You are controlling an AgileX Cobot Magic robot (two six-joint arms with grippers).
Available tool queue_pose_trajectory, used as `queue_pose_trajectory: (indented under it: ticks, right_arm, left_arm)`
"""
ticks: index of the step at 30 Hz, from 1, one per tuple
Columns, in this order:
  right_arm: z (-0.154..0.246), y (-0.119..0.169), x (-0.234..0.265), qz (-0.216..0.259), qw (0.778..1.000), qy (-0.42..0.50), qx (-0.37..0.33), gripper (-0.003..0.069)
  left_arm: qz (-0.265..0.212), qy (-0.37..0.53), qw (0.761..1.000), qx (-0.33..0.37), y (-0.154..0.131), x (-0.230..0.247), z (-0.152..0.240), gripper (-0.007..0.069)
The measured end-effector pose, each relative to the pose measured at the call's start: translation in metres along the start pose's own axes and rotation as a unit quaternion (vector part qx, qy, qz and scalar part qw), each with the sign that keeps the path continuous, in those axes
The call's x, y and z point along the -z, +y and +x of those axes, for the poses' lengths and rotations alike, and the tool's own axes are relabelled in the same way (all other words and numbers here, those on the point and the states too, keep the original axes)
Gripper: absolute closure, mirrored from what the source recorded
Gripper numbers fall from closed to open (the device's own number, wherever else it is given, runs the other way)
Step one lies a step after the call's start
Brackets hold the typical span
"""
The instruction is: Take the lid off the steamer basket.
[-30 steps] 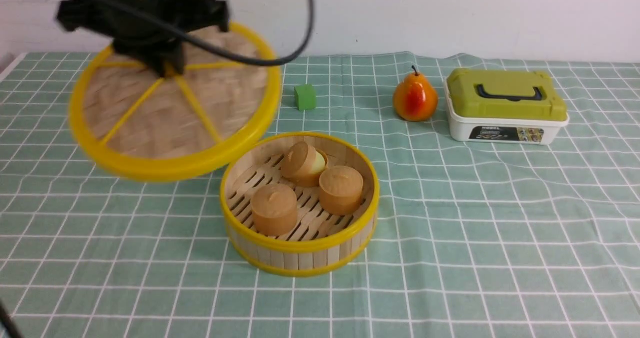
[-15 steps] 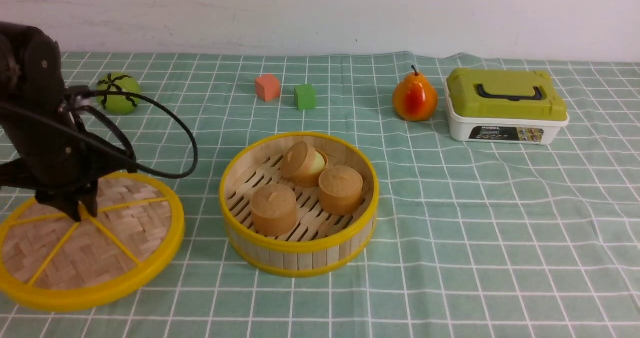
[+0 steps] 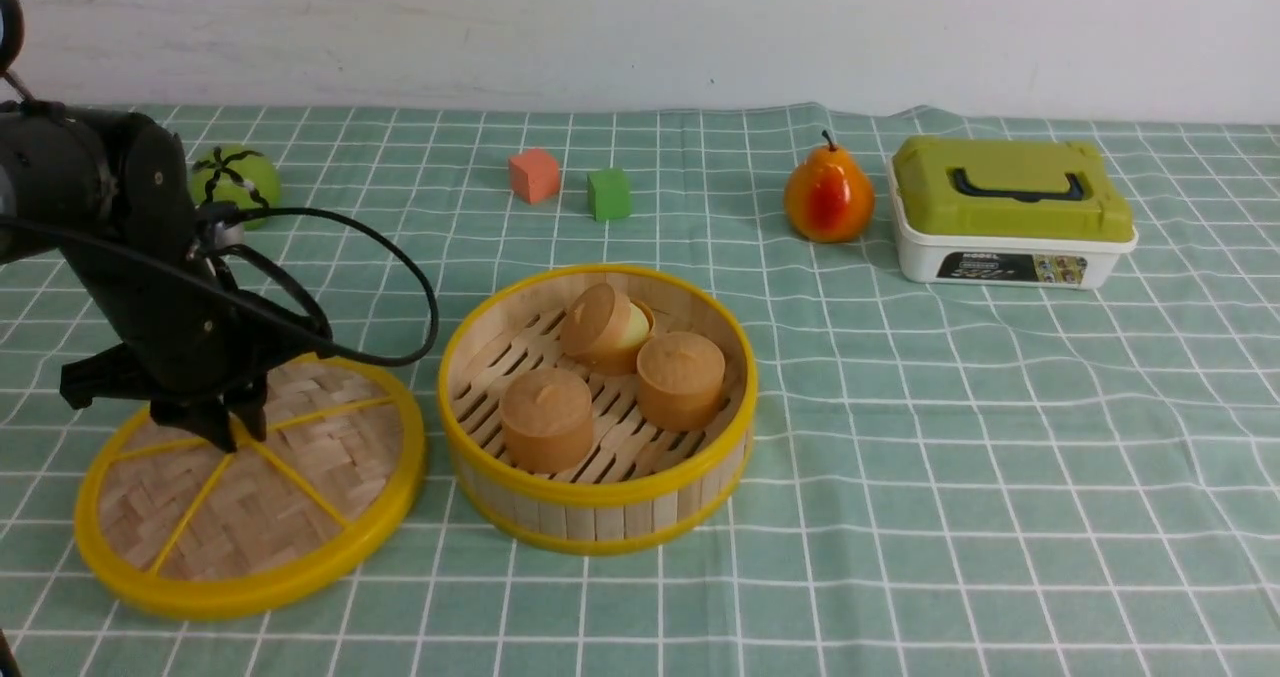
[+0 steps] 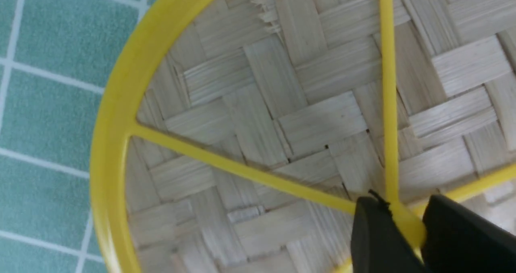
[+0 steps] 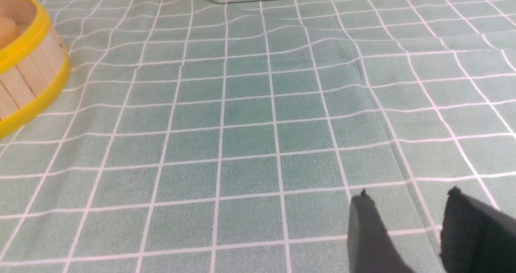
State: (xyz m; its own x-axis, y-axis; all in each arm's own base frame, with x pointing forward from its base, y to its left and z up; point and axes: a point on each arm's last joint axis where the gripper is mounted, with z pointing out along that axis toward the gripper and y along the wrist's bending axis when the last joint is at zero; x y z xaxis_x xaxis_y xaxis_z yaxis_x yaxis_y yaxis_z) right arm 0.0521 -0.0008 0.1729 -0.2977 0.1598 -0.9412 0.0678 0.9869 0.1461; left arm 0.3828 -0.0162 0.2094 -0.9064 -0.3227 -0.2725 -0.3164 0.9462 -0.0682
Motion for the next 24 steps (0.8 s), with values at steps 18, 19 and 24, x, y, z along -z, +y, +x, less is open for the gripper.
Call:
queue_pose_trajectory:
  ticks: [18, 19, 24]
  right_arm:
    - [0.0, 0.0, 0.0, 0.0, 1.0, 0.0, 0.0, 0.0418]
    - [0.0, 0.0, 0.0, 0.0, 1.0, 0.0, 0.0, 0.0418]
    - [0.0, 0.0, 0.0, 0.0, 1.0, 0.0, 0.0, 0.0418]
  left_arm:
    - [0.054, -0.079, 0.995, -0.022, 0.006, 0.148, 0.011, 0.0463]
    - [0.055, -0.084, 0.994, -0.034, 0.009, 0.158, 0.016, 0.0501]
    - [0.091, -0.126, 0.985, -0.079, 0.028, 0.217, 0.072, 0.0638]
